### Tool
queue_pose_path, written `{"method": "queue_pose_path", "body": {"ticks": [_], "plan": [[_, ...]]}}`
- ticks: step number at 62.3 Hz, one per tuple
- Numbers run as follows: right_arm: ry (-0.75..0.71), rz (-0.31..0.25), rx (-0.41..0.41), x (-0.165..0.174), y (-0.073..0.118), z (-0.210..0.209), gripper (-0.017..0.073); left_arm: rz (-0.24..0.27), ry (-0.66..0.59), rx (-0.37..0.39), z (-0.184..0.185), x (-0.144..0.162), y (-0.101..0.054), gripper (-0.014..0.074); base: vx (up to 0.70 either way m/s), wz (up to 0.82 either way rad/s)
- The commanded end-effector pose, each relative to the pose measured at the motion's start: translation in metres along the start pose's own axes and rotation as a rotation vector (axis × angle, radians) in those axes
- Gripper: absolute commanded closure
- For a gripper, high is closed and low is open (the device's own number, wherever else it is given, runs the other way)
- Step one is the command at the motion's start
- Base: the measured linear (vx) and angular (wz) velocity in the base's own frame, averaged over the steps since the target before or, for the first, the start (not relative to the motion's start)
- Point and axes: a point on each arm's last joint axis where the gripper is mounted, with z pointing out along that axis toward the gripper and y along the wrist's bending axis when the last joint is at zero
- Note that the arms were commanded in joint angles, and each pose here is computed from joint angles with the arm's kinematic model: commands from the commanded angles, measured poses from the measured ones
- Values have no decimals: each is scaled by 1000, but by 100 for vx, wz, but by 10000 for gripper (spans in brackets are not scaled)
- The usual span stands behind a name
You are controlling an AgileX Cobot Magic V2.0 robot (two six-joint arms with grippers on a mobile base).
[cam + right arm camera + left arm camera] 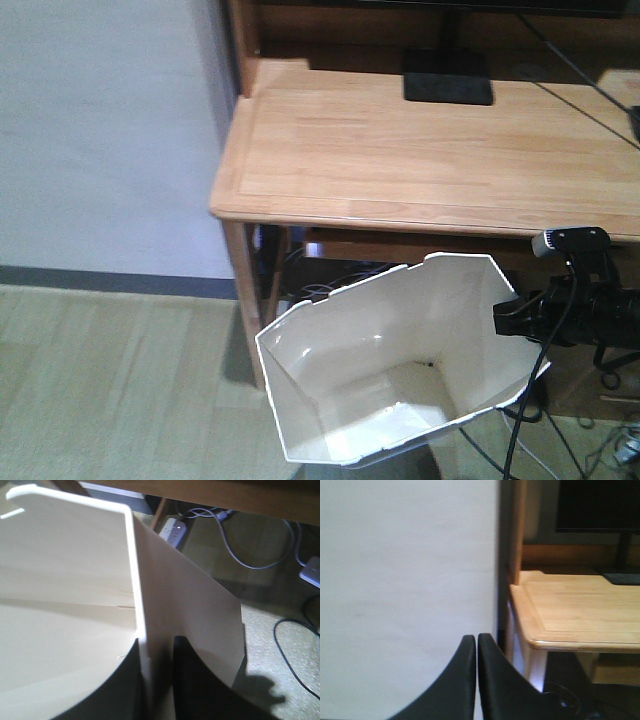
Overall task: Move trash bin to bedside with robot
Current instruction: 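Hold the bin in the right gripper while the base turns toward the bed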
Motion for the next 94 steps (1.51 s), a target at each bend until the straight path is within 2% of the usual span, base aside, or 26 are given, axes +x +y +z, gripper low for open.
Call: {"method": "queue_pose_path", "body": {"ticks": [1, 51, 94], "plan": [[-204, 92, -174, -28, 18, -13, 565, -12, -59, 11, 1, 2, 0, 599, -10, 46], [-204, 93, -173, -27, 18, -13, 565, -12, -59, 11, 1, 2, 0, 599, -7, 58], [-204, 93, -173, -27, 18, -13, 565, -12, -59, 11, 1, 2, 0, 599, 10, 53]]}}
